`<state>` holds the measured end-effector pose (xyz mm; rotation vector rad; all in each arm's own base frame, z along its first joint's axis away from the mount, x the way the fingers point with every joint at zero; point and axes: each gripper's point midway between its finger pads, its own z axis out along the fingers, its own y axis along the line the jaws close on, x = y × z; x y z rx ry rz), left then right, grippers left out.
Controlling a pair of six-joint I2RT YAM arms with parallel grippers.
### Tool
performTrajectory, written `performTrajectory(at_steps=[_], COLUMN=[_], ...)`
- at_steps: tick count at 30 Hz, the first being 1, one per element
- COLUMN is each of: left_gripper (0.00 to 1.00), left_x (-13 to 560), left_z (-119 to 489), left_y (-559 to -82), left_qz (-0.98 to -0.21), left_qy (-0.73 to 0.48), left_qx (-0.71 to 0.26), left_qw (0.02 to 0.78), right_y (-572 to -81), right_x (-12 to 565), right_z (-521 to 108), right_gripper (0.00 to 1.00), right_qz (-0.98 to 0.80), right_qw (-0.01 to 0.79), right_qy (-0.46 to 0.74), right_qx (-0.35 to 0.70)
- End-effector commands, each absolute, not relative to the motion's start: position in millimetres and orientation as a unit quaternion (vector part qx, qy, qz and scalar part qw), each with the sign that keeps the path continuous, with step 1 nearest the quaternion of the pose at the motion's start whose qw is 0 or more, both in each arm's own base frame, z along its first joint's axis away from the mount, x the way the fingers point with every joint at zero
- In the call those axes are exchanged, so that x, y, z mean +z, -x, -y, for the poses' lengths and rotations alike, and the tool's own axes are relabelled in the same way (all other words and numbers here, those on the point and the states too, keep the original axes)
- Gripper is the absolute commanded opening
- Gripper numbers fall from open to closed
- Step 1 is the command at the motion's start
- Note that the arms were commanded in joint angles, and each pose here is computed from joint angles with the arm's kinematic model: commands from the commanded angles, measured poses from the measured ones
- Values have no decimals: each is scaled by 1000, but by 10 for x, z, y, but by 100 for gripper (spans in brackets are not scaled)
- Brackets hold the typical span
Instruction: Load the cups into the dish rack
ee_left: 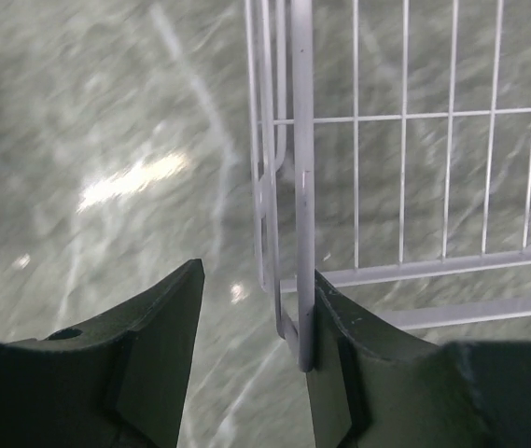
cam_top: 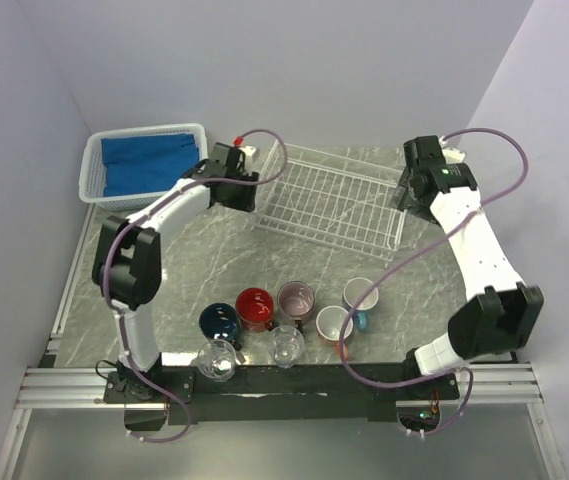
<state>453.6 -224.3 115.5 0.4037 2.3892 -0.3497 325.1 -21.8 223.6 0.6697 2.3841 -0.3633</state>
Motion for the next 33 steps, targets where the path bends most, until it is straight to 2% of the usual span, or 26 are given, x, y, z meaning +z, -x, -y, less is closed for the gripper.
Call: performTrajectory(at_steps=[1,4,8,19,30,33], left_gripper=[50,50,50,48,48,48], left_x=[1350,1370,1468,1491,1164,1174], left_z=[1947,1829,1700,1231,1152,1083], left_y=[-4361,-4251,-4093,-3572,-2935,-2964], left_qz=[-918,-921,-918,-927,-946,-943], left_qy=[-153,-151,-158,-161,-172,-166], left_qx=[-112,-107,-98,-66,-92,-75], left_qw=[347,343,350,332,261,278], right_y=[-3613,-3795,-3999,-4229,-4301,-4307], right_x=[2268,2067,1785,1524,1499,1464], right_z=[191,46,-124,-474,-719,-744], right_gripper=[99,96,82,55,52,52], right_qz=[-899,-913,-931,-949,-955,-956], right_qw=[335,313,278,243,234,229], right_qy=[-255,-243,-226,-199,-174,-172], right_qx=[-124,-97,-69,12,59,59])
